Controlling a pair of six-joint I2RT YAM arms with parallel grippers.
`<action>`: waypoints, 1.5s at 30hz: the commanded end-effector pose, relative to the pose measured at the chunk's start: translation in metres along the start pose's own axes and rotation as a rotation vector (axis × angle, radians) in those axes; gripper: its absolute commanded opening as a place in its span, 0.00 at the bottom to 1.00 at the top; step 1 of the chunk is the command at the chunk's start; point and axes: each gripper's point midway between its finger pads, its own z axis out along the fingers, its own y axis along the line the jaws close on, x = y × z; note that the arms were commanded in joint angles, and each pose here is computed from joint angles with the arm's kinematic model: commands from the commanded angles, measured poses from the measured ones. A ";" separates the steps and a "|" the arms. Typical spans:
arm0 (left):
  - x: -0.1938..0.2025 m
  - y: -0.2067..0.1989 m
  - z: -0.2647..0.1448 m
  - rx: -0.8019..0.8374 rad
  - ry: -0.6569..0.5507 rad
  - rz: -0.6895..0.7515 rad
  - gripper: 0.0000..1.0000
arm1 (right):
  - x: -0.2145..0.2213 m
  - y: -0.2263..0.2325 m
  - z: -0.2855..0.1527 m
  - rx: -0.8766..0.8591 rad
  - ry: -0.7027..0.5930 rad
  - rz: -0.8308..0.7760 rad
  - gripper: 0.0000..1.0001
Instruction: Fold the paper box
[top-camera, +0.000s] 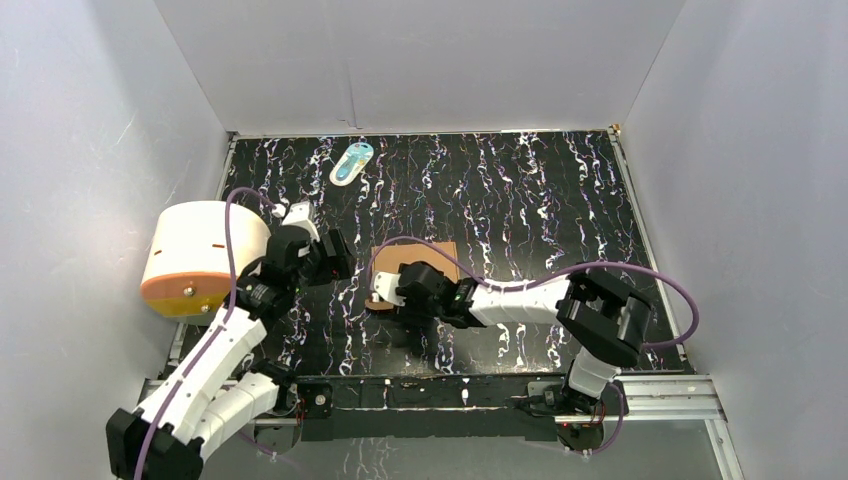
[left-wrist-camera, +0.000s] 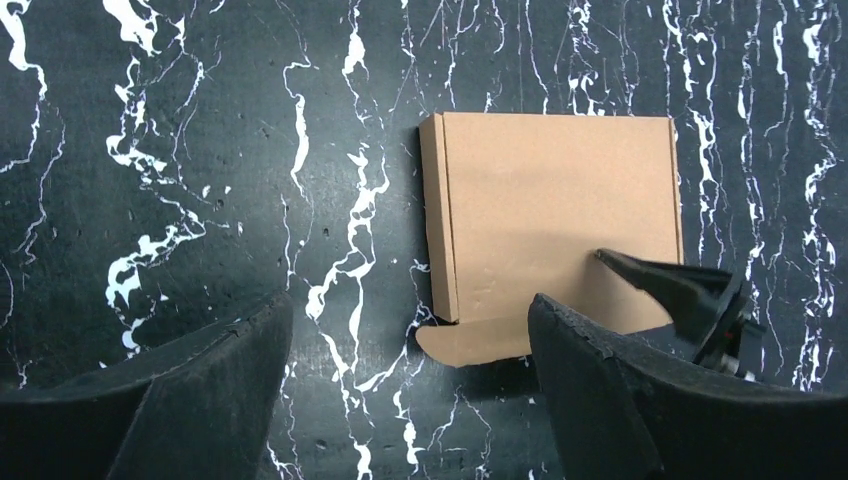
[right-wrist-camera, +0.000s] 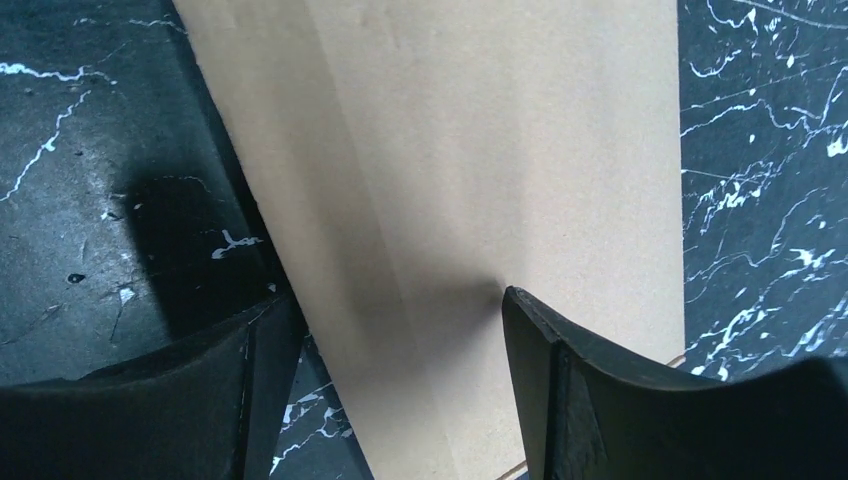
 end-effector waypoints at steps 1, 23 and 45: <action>-0.026 -0.013 0.002 0.035 0.001 0.046 0.85 | -0.009 -0.006 -0.002 0.072 0.027 -0.106 0.80; -0.025 0.027 0.008 0.001 0.030 0.035 0.86 | -0.009 0.001 -0.011 0.280 0.057 -0.302 0.20; -0.077 -0.001 -0.077 0.081 -0.172 0.080 0.86 | -0.081 -0.007 -0.101 -0.198 0.034 -0.142 0.00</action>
